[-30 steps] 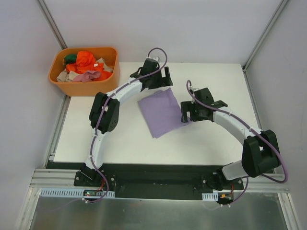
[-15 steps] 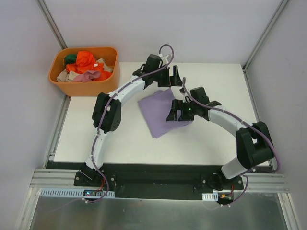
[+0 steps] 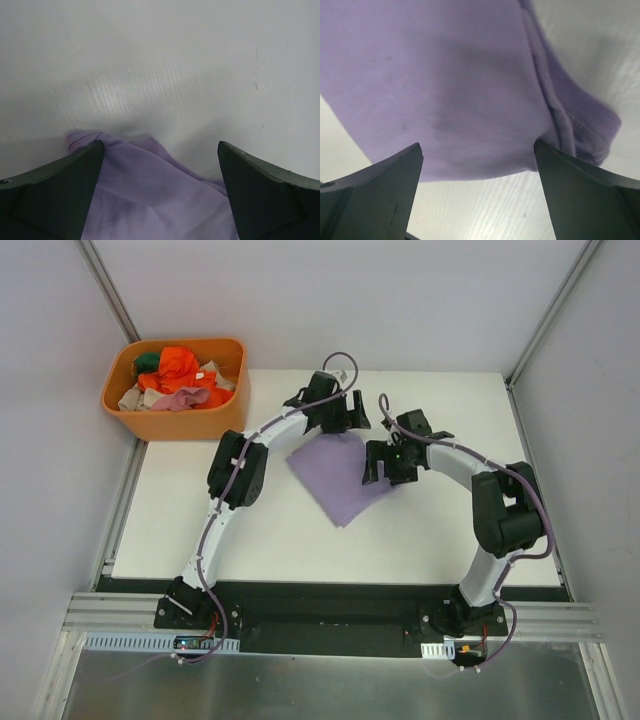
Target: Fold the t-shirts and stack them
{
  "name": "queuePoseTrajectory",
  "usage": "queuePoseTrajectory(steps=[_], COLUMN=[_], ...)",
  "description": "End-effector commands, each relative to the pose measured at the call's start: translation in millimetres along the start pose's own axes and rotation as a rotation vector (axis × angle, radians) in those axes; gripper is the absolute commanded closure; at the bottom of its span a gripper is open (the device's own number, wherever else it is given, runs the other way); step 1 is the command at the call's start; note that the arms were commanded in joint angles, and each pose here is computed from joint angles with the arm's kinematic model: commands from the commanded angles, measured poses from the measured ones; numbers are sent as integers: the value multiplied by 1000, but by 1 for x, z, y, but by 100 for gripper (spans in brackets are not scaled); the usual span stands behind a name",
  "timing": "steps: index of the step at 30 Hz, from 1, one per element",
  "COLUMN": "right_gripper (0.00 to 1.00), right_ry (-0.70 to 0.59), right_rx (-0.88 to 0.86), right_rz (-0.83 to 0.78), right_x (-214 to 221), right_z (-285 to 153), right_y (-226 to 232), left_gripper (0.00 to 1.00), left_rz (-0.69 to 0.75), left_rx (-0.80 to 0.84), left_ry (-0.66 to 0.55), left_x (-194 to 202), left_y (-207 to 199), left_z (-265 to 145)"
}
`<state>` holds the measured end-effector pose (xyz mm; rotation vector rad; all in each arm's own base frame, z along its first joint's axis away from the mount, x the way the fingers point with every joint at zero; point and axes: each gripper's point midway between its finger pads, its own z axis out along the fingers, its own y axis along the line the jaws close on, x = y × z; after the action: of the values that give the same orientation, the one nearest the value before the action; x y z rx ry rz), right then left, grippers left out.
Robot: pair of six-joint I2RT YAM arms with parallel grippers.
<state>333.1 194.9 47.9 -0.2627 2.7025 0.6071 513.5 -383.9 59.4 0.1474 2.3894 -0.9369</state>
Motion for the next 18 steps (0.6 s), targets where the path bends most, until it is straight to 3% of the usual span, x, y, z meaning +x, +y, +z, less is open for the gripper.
queuePoseTrajectory(steps=[1,6,10,14,15,18], right_gripper=[4,4,4,4,4,4], right_ry=[23,-34,-118,-318,-418,-618], right_rx=[77,86,75,123,151,238], right_rz=[0,-29,-92,-161,-167,-59], right_x=[-11,-48,-84,-109,-115,-107], right_z=[0,-4,-36,-99,-128,-178], right_y=[-29,-39,-25,-11,-7,-16], left_gripper=[1,1,1,1,1,1], left_rz=[-115,-138,-110,-50,-38,-18], left_rx=[-179,-239,-282,-328,-332,-357], left_ry=[11,32,-32,-147,-173,-244], left_x=[8,31,29,16,11,4], left_y=[54,53,42,30,26,21], left_z=[-25,-69,-121,-175,-185,-215])
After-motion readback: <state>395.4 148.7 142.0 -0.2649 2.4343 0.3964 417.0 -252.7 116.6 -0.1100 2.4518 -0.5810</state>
